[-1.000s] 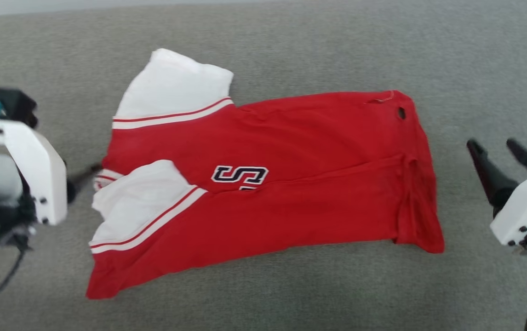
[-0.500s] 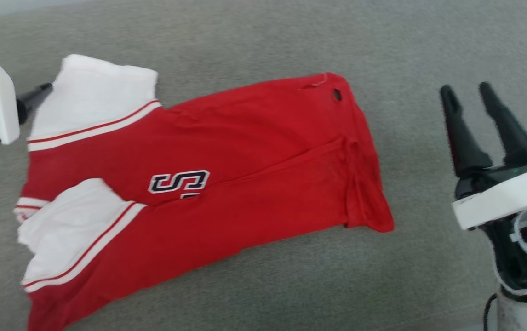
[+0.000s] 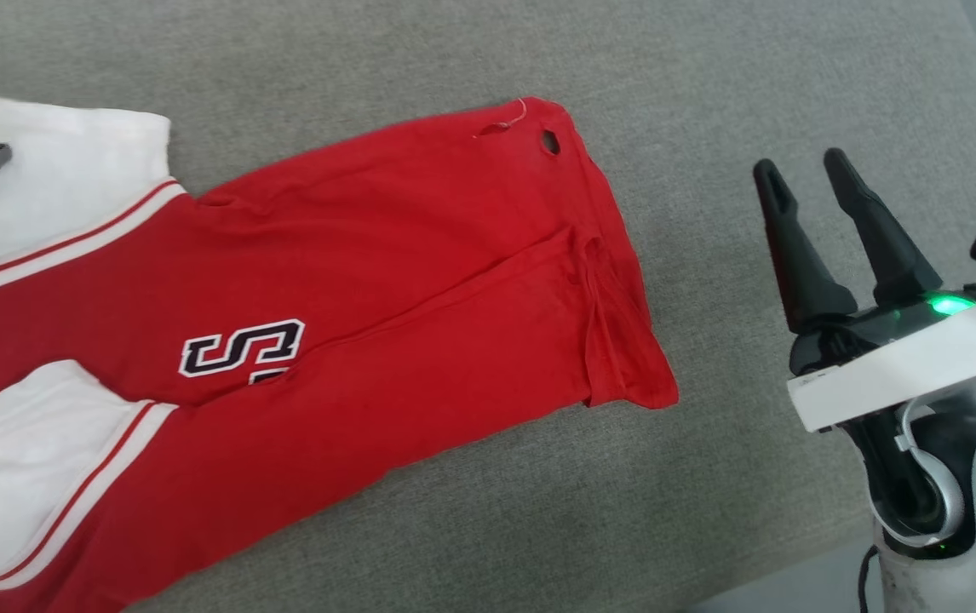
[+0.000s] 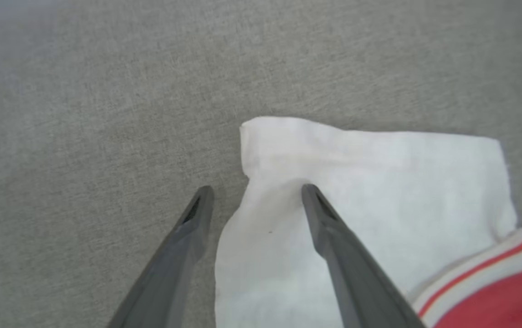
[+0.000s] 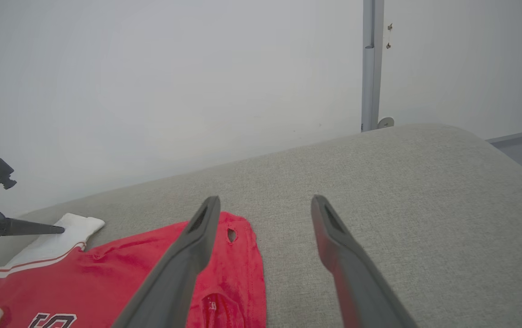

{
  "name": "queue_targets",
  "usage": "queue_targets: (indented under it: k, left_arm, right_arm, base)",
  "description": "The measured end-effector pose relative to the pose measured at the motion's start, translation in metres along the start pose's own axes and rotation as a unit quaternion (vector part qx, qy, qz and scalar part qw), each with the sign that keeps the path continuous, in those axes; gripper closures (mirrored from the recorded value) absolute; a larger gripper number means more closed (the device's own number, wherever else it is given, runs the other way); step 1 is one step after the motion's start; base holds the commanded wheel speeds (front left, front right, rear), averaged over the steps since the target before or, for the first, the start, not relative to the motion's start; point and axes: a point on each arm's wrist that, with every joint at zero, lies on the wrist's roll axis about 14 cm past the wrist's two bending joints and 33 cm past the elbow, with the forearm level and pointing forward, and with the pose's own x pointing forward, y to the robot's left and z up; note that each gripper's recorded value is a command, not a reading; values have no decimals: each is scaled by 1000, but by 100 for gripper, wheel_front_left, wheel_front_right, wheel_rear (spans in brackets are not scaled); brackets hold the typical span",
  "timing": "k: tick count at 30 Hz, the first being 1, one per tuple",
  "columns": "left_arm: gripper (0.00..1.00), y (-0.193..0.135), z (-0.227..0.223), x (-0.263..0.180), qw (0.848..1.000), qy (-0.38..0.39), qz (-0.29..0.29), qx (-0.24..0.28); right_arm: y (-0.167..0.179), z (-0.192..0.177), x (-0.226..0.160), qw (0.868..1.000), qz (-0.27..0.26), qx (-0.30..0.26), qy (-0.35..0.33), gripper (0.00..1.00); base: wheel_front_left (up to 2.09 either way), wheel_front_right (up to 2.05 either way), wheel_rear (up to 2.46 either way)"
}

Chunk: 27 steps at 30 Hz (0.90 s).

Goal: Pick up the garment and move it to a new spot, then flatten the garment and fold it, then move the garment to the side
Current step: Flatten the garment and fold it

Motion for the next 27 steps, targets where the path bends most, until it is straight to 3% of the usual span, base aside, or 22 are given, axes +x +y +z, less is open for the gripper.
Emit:
queue_targets:
  k: [8,9,10,14,21,27]
  left_arm:
    - [0,-1,-3,29,999,28,4,-15]
    - [69,-3,-7,31,999,41,-1,-17]
    - [100,-3,-7,32,999,50,-1,-15]
    - [100,-14,-5,36,998,60,-13,-3]
    - [100,-18,-2,37,998,56,-17,3]
    - [100,-17,-3,37,999,49,-18,-6]
  right_arm:
    - [7,-20,14,998,13,-17,54,0]
    - [8,-25,17,997,15,-22,68,0]
    - [8,-30,20,996,16,-24,84,0]
    - [9,-42,43,991,23,-25,132,0]
    - [16,-64,98,970,32,-74,228,0]
    - [29,-115,119,925,44,-117,358,0]
  base:
    - [0,0,0]
    - [0,0,0]
    - [0,0,0]
    - [0,0,0]
    - [0,0,0]
    - [0,0,0]
